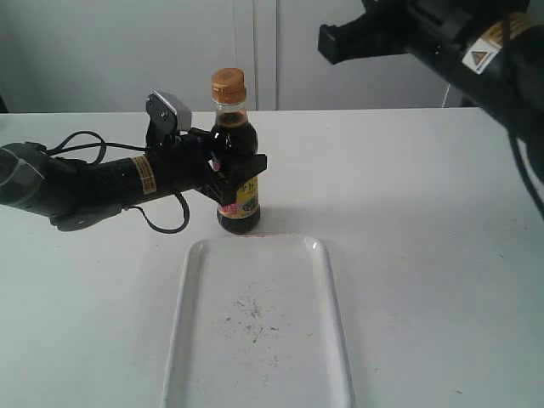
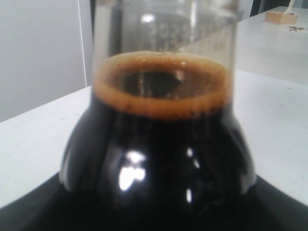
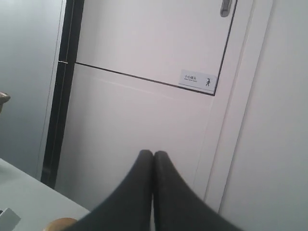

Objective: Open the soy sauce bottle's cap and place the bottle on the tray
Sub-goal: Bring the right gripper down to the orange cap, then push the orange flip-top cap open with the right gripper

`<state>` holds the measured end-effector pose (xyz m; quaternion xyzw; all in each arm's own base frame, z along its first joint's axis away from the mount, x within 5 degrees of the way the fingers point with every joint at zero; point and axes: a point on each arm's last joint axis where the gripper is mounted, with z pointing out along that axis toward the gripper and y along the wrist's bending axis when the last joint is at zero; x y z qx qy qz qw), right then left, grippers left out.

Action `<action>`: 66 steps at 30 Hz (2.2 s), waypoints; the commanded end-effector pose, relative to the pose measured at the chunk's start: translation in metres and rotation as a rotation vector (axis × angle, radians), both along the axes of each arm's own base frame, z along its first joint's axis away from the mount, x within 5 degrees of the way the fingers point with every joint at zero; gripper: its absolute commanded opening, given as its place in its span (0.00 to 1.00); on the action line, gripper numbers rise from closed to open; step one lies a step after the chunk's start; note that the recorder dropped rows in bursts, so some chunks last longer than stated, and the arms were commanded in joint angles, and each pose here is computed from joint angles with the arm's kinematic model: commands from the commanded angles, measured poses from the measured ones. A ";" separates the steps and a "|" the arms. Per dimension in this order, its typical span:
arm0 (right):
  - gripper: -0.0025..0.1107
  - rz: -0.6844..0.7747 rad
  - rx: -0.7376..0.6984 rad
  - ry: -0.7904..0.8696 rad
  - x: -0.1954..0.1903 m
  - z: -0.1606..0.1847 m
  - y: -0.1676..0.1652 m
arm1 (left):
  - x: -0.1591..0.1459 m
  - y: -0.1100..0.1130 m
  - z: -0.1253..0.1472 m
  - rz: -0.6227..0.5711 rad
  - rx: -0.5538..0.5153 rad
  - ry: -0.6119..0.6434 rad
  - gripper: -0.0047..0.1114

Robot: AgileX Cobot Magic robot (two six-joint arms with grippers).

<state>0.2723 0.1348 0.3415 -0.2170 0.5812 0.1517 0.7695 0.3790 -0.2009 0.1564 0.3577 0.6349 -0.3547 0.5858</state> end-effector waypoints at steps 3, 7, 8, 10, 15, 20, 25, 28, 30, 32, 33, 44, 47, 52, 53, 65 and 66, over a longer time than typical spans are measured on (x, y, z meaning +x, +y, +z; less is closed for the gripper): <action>0.02 -0.025 -0.050 -0.045 0.026 -0.023 0.013 | 0.000 -0.001 -0.001 -0.004 0.020 -0.007 0.04; 0.02 -0.010 -0.140 -0.039 0.056 -0.043 0.029 | 0.000 -0.001 -0.001 -0.011 0.025 -0.009 0.04; 0.02 -0.013 -0.194 -0.042 0.065 -0.050 0.034 | 0.000 -0.001 -0.001 -0.011 0.025 -0.009 0.04; 0.02 -0.020 -0.239 -0.030 0.075 -0.058 0.038 | 0.000 -0.001 -0.001 -0.011 0.025 -0.009 0.04; 0.02 -0.019 -0.405 -0.054 0.089 -0.076 0.046 | 0.000 -0.001 -0.001 -0.011 0.025 -0.009 0.04; 0.02 0.056 -0.600 -0.102 0.097 -0.090 0.058 | 0.000 -0.001 -0.001 -0.012 0.026 -0.009 0.04; 0.02 0.053 -0.674 -0.121 0.106 -0.095 0.062 | 0.000 -0.001 -0.001 -0.012 0.026 -0.010 0.04; 0.02 0.097 -0.743 -0.171 0.108 -0.098 0.067 | -0.001 -0.001 -0.001 -0.014 0.027 -0.010 0.04; 0.02 0.112 -0.768 -0.181 0.110 -0.101 0.069 | -0.001 -0.001 -0.001 -0.014 0.027 -0.010 0.04; 0.02 0.115 -0.770 -0.179 0.113 -0.103 0.070 | -0.001 -0.001 -0.001 -0.014 0.027 -0.010 0.04; 0.02 0.115 -0.768 -0.178 0.114 -0.103 0.071 | -0.001 -0.001 -0.001 -0.014 0.027 -0.010 0.04; 0.02 0.123 -0.755 -0.199 0.114 -0.103 0.072 | -0.001 -0.001 -0.001 -0.020 0.032 -0.012 0.04; 0.02 0.130 -0.749 -0.212 0.112 -0.102 0.075 | -0.001 -0.001 -0.001 -0.020 0.032 -0.012 0.04; 0.02 0.144 -0.756 -0.228 0.109 -0.102 0.080 | -0.001 -0.001 -0.001 -0.020 0.032 -0.012 0.04; 0.02 0.147 -0.755 -0.228 0.109 -0.102 0.081 | -0.001 -0.001 -0.001 -0.020 0.032 -0.012 0.04; 0.02 0.184 -0.769 -0.272 0.105 -0.101 0.087 | -0.001 -0.002 -0.001 -0.025 0.036 -0.013 0.04; 0.02 0.185 -0.764 -0.278 0.105 -0.100 0.087 | -0.001 -0.002 -0.002 -0.023 0.037 -0.012 0.04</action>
